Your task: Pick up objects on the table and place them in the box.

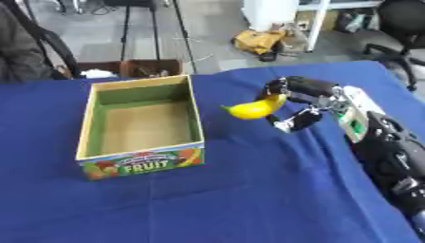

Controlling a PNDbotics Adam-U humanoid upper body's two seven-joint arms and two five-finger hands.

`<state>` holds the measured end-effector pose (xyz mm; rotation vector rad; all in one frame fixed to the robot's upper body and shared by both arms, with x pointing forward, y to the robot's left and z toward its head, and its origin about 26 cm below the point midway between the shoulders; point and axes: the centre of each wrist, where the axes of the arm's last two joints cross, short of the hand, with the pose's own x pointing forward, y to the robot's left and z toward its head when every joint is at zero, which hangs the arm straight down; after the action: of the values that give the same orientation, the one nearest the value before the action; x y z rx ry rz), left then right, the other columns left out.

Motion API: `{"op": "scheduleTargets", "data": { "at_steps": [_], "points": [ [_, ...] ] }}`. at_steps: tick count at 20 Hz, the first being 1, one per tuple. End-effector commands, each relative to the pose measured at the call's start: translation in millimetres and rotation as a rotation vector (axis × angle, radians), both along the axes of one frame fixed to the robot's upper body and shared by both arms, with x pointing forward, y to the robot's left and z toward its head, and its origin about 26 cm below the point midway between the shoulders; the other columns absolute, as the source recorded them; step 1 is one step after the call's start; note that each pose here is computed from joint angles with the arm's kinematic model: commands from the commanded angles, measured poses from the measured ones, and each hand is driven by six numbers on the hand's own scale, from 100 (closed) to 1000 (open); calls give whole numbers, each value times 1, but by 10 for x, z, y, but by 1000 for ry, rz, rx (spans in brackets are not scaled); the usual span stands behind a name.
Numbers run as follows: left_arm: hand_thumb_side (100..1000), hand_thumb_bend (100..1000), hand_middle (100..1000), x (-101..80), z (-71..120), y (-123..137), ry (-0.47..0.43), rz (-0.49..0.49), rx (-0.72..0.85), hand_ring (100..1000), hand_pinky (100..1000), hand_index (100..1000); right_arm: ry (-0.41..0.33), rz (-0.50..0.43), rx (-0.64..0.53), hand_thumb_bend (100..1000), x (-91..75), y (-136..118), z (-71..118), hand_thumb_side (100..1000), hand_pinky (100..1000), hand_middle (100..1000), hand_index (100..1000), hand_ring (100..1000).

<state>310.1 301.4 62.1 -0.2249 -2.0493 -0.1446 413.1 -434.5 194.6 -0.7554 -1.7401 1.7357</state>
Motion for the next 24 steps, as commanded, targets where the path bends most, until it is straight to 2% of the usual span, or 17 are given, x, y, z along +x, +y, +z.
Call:
{"op": "scheduleTargets", "data": {
  "at_steps": [1,6,10,22,23,24],
  "points": [
    [1000,250,477,20,103,50,-24,-4,21,705,504,566,-39,107,-92,100,-12,44,366,205,892,686,626,787],
    [1000,253,477,40,128,27,-28,-16,17,704,505,566,-71,194,-94,100,51,314,529,206,899,690,630,791],
    [1000,256,477,71,164,-26,-36,-41,10,704,505,566,-68,248,-114,100,104,512,577,209,902,692,632,793],
    [1000,259,477,156,269,-207,-62,-109,-22,704,505,565,44,308,-192,100,263,877,348,217,893,692,631,792],
    [1000,259,477,158,270,-215,-63,-112,-24,704,505,565,55,309,-198,100,274,892,323,191,892,692,632,792],
    [1000,258,477,158,270,-221,-63,-114,-25,704,505,565,66,309,-204,100,285,906,300,219,892,693,634,792]
  ]
}}
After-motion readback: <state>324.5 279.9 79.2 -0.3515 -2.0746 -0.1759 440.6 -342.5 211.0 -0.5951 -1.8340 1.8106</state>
